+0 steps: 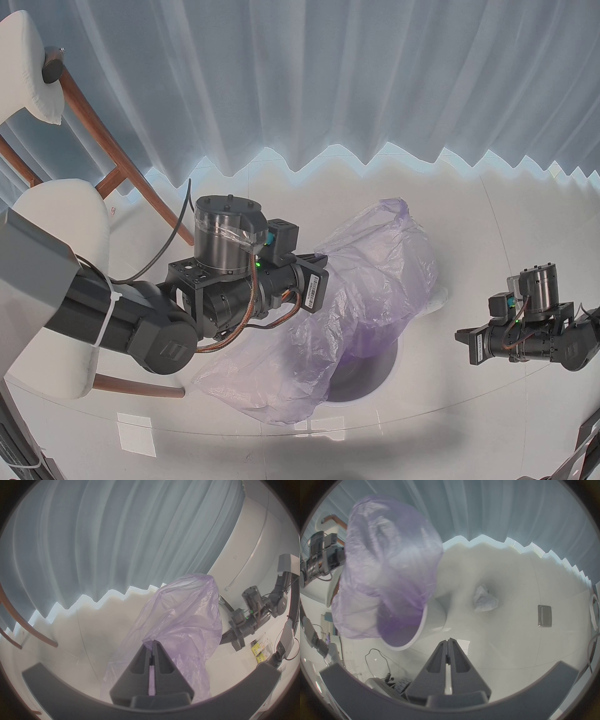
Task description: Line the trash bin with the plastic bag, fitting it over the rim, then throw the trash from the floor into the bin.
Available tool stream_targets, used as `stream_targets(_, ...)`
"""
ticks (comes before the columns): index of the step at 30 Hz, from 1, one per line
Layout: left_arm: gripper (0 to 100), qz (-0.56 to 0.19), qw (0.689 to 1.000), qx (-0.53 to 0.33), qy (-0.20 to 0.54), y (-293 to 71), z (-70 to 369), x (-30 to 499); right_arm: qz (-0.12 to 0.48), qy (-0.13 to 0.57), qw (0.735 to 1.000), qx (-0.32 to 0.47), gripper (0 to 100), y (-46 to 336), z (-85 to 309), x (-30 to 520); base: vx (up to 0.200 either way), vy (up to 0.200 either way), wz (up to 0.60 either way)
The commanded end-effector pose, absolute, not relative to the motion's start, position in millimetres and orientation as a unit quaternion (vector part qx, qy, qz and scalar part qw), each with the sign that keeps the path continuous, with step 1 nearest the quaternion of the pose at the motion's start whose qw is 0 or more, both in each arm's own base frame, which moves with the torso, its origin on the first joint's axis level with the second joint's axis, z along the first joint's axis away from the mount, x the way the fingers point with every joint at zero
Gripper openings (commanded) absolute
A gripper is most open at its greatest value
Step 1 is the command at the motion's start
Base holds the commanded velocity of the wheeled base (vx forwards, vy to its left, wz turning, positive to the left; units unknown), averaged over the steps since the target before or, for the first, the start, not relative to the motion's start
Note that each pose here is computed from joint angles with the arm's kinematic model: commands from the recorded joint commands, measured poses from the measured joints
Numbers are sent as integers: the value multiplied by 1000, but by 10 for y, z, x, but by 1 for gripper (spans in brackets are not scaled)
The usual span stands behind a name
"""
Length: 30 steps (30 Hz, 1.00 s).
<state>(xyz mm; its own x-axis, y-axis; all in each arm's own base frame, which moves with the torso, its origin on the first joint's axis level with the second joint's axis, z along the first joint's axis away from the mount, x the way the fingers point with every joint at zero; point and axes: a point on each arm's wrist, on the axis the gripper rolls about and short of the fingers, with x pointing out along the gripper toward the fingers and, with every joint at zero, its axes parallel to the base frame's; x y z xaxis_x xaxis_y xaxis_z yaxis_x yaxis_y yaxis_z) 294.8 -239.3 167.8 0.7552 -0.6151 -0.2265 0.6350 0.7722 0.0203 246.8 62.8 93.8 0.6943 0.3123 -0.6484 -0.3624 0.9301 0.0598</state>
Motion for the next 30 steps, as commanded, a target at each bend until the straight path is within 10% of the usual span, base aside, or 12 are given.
stream_targets(1, 0, -335, 935, 48, 106, -2389, 1671, 2928, 166, 354, 919, -41, 0, 521, 819, 2774, 0, 0, 0)
stream_targets(22, 0, -335, 935, 46, 108, -2386, 1670, 2917, 296, 201, 932, -55, 0, 1395, 721, 3358, 0, 0, 0)
stream_targets(30, 0, -328, 937, 46, 108, -2379, 1676, 2913, 413, 198, 888, -48, 0, 2045, 682, 2737, 0, 0, 0)
